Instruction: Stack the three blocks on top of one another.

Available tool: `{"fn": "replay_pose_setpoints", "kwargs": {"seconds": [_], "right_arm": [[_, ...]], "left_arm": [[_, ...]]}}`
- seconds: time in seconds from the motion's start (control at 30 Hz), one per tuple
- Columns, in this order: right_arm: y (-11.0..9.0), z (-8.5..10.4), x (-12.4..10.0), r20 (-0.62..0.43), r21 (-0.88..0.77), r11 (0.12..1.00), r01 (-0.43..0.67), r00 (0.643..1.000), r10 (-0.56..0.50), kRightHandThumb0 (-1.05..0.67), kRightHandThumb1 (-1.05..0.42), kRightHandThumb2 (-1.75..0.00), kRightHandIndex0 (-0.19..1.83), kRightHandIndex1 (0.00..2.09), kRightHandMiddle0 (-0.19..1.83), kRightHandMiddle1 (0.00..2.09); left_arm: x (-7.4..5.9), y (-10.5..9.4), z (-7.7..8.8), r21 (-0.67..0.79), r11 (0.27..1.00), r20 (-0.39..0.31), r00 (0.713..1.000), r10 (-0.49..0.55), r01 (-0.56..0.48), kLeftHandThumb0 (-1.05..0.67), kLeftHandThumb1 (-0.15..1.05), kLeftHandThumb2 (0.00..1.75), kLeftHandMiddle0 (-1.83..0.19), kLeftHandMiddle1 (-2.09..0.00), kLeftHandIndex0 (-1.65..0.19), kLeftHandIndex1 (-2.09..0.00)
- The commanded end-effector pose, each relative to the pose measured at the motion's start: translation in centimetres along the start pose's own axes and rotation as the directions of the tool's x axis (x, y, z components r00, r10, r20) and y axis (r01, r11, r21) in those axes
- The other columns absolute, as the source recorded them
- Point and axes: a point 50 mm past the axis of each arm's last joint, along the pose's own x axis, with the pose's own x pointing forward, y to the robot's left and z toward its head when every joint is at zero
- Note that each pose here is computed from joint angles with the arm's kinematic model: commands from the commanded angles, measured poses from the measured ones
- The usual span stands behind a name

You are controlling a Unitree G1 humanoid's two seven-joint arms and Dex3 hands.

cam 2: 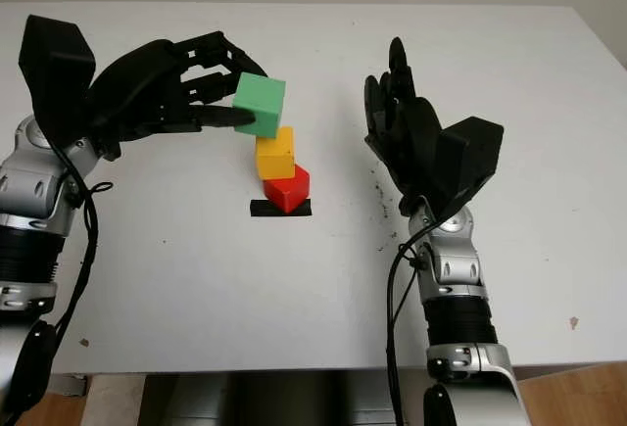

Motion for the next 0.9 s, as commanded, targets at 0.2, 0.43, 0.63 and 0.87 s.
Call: {"fn": "replay_pose_setpoints", "kwargs": {"seconds": [0.2,0.43,0.63,0.87], "right_arm": [[0.0,0.4,0.1,0.023,-0.005,1.000,-0.004,1.000,0.004,-0.75,-1.05,-0.58,-0.19,0.00,-0.19,0.00],[-0.1,0.4,0.0,0.029,-0.003,1.000,0.001,1.000,-0.001,-0.74,-1.05,-0.59,-0.19,0.00,-0.19,0.00],[-0.1,0.3,0.0,0.033,0.000,1.000,-0.004,0.999,0.004,-0.74,-1.05,-0.58,-0.19,0.00,-0.19,0.00],[-0.2,0.4,-0.1,0.031,-0.009,1.000,-0.001,1.000,0.002,-0.75,-1.05,-0.59,-0.19,0.00,-0.19,0.00]], "left_arm": [[0.3,-0.8,-0.3,-0.015,1.000,0.016,1.000,0.008,-0.007,-0.41,0.98,0.05,-0.19,-0.05,-0.36,-1.52],[0.6,-1.1,-0.3,-0.009,1.000,0.020,1.000,0.012,-0.012,-0.41,0.98,0.05,-0.19,-0.05,-0.35,-1.52],[0.9,-1.6,-0.7,-0.025,1.000,0.021,1.000,-0.003,0.004,-0.41,0.97,0.05,-0.20,-0.06,-0.35,-1.53],[1.1,-1.9,-1.0,-0.027,1.000,0.017,1.000,-0.003,0.004,-0.42,0.97,0.05,-0.21,-0.06,-0.36,-1.51]]}}
